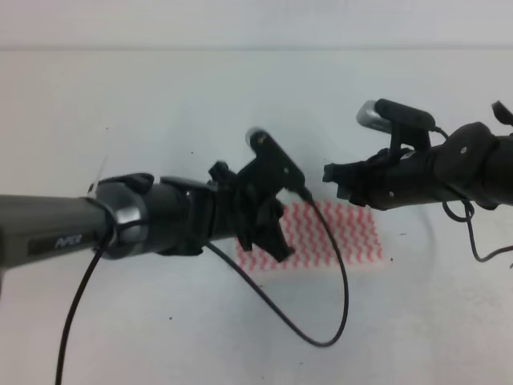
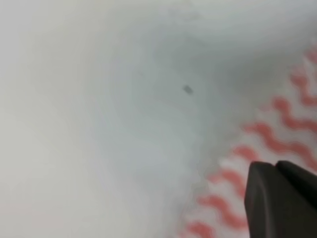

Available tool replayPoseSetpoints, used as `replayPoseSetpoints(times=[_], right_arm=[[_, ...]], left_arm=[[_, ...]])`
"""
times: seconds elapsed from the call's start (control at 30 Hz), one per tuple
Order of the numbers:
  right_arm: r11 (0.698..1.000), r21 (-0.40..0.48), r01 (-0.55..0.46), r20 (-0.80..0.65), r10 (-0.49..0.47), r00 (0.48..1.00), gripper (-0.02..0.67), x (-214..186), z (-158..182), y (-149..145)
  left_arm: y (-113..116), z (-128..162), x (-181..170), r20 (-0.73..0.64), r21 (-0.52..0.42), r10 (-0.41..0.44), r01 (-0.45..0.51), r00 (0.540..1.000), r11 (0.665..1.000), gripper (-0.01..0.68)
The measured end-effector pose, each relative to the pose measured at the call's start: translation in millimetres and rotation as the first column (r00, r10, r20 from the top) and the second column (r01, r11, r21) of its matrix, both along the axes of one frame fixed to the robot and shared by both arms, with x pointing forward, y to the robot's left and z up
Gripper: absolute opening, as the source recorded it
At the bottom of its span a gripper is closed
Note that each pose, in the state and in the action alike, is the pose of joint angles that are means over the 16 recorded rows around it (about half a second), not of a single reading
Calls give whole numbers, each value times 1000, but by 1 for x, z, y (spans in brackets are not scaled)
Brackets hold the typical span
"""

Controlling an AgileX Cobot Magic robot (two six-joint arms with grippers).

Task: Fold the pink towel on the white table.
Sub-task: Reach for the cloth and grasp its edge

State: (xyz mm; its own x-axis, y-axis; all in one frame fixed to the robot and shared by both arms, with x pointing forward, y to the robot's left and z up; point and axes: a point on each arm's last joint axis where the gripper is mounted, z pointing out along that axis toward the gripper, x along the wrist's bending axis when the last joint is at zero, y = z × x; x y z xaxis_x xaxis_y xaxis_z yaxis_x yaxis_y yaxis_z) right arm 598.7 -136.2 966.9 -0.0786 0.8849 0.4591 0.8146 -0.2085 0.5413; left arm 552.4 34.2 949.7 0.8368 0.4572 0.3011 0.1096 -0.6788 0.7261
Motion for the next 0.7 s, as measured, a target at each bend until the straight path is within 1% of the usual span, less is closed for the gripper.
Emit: replayPoseSetpoints(times=[0.17, 0.43, 0.7], right_arm=[[1000, -22, -10, -19, 9, 1000, -14, 5, -10, -1], [999, -40, 28, -42, -29, 999, -17, 14, -26, -12], [998, -39, 51, -39, -52, 998, -17, 23, -27, -20]], left_arm=[[5, -9, -6, -37, 14, 15, -14, 999, 1000, -3], [9, -18, -13, -80, 13, 11, -10, 997, 1000, -3], [9, -16, -14, -79, 8, 3, -3, 997, 1000, -3]])
